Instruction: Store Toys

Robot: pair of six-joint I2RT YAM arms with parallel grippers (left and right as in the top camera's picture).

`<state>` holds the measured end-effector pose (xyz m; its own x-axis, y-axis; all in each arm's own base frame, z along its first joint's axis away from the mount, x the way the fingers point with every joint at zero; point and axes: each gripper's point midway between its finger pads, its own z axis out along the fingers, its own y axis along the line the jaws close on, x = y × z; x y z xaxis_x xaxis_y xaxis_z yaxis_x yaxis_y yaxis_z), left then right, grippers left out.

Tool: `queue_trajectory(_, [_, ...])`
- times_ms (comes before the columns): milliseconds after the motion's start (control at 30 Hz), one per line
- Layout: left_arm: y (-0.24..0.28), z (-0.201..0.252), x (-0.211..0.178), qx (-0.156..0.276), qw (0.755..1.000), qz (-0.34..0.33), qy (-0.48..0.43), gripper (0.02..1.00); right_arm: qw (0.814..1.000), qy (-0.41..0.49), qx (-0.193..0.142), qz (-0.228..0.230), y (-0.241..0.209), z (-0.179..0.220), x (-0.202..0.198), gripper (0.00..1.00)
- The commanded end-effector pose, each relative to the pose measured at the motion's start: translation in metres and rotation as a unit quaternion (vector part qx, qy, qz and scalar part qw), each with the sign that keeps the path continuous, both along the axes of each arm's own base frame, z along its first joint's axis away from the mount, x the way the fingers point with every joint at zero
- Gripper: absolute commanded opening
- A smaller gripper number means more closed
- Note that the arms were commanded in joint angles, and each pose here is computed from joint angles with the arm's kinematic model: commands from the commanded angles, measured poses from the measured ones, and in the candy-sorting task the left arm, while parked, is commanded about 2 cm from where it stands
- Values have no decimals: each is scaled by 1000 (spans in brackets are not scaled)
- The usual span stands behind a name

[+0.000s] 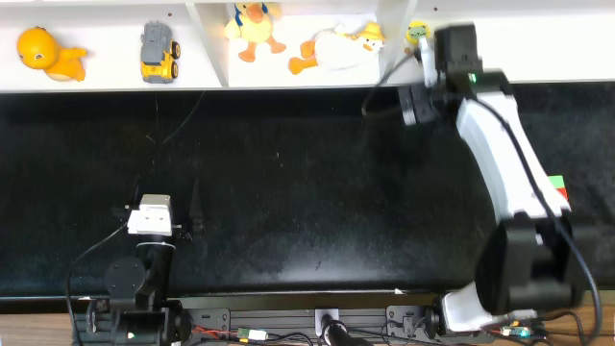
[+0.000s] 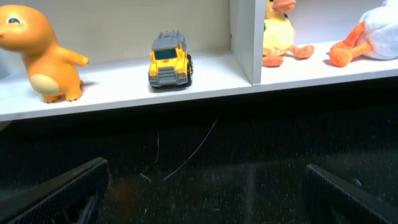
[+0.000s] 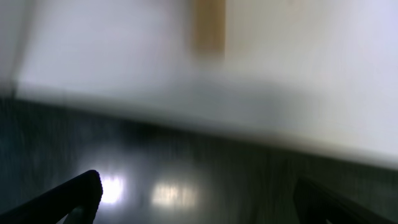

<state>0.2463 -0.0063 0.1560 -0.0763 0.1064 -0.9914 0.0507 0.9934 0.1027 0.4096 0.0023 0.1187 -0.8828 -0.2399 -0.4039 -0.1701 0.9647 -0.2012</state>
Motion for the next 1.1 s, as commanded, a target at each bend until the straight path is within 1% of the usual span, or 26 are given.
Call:
queue_trajectory(33, [0, 1, -1, 6, 1000, 1, -3, 998, 998, -30, -13, -48, -24, 26, -48, 996])
queue_trajectory(100, [0, 1, -1, 6, 1000, 1, -3, 998, 998, -28, -21, -51, -27, 31, -75, 998])
queue_trajectory(200, [0, 1, -1, 6, 1000, 1, -3, 998, 998, -24, -18, -46, -25, 43, -112, 996])
queue_trajectory(333, [0, 1, -1, 6, 1000, 1, -3, 998, 998, -32, -18, -46, -26, 59, -135, 996])
queue_trajectory(433, [0, 1, -1, 6, 1000, 1, -3, 998, 998, -48, -16, -47, -27, 67, -138, 996])
queue_trajectory(467, [1, 1, -1, 6, 1000, 1, -3, 998, 997, -62, -5, -48, -25, 71, -133, 996])
queue_trajectory(500, [1, 1, -1, 6, 1000, 1, -3, 998, 996, -83, 17, -42, -18, 75, -124, 996])
queue_trajectory(533, [0, 1, -1, 6, 1000, 1, -3, 996, 994, -97, 31, -36, -14, 78, -117, 996])
queue_trajectory(633, [0, 1, -1, 6, 1000, 1, -3, 998, 991, -114, 60, -23, -6, 84, -110, 996])
queue_trajectory(767, [0, 1, -1, 6, 1000, 1, -3, 998, 989, -133, 56, -33, -13, 90, -103, 993])
queue_trajectory(833, [1, 1, -1, 6, 1000, 1, -3, 998, 988, -134, 53, -52, -25, 89, -103, 993])
queue_trajectory(867, [0, 1, -1, 6, 1000, 1, -3, 998, 988, -134, 45, -64, -38, 89, -104, 998])
queue_trajectory(900, [0, 1, -1, 6, 1000, 1, -3, 998, 988, -134, 37, -67, -51, 88, -104, 993])
queue_trajectory(1000, [0, 1, -1, 6, 1000, 1, -3, 998, 990, -127, 23, -55, -89, 84, -109, 998])
queue_trajectory(1100, [0, 1, -1, 6, 1000, 1, -3, 998, 990, -119, 21, -74, -133, 77, -125, 996])
